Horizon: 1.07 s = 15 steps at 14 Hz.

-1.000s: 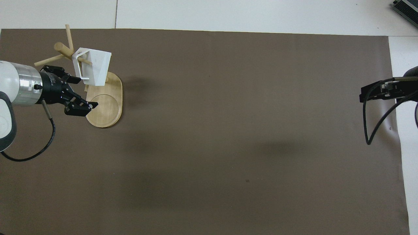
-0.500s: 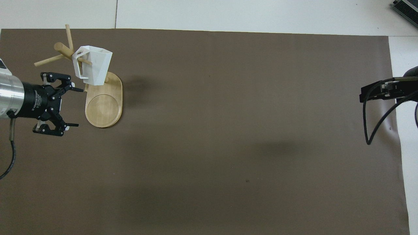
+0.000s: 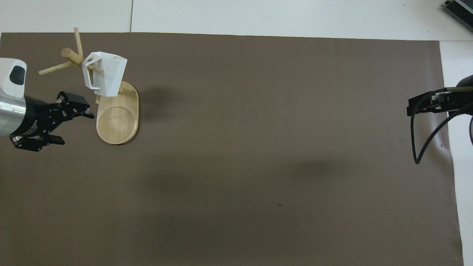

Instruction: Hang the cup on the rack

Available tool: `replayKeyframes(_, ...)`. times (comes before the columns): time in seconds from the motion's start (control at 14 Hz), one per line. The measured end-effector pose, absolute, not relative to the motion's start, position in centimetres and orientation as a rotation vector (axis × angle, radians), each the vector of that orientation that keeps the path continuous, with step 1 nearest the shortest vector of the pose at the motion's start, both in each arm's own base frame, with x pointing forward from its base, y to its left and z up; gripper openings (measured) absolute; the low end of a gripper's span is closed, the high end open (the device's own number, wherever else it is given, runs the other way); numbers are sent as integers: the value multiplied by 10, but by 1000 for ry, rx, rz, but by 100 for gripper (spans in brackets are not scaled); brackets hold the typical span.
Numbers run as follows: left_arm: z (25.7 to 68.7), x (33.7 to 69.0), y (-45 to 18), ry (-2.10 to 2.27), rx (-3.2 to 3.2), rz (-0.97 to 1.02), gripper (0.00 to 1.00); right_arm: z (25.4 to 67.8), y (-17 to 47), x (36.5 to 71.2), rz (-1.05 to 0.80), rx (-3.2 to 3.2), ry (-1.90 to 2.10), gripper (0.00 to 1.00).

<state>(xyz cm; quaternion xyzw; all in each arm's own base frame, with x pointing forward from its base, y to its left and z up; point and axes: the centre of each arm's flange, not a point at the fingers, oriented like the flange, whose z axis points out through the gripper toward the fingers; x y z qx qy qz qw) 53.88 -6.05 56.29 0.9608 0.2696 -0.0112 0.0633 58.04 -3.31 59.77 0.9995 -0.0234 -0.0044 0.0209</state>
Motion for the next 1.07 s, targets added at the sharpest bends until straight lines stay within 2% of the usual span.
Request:
replayKeyframes(0.5, 601, 539, -65, 178, 3092, 31, 100, 598, -33, 580, -14, 3099, -73, 100)
replayKeyframes(0.79, 625, 541, -63, 67, 3116, 31, 100, 598, -33, 580, -14, 3099, -73, 100)
replayKeyframes(1.07, 628, 547, -61, -2, 3119, 1, 100, 598, -33, 580, -14, 3099, -73, 100)
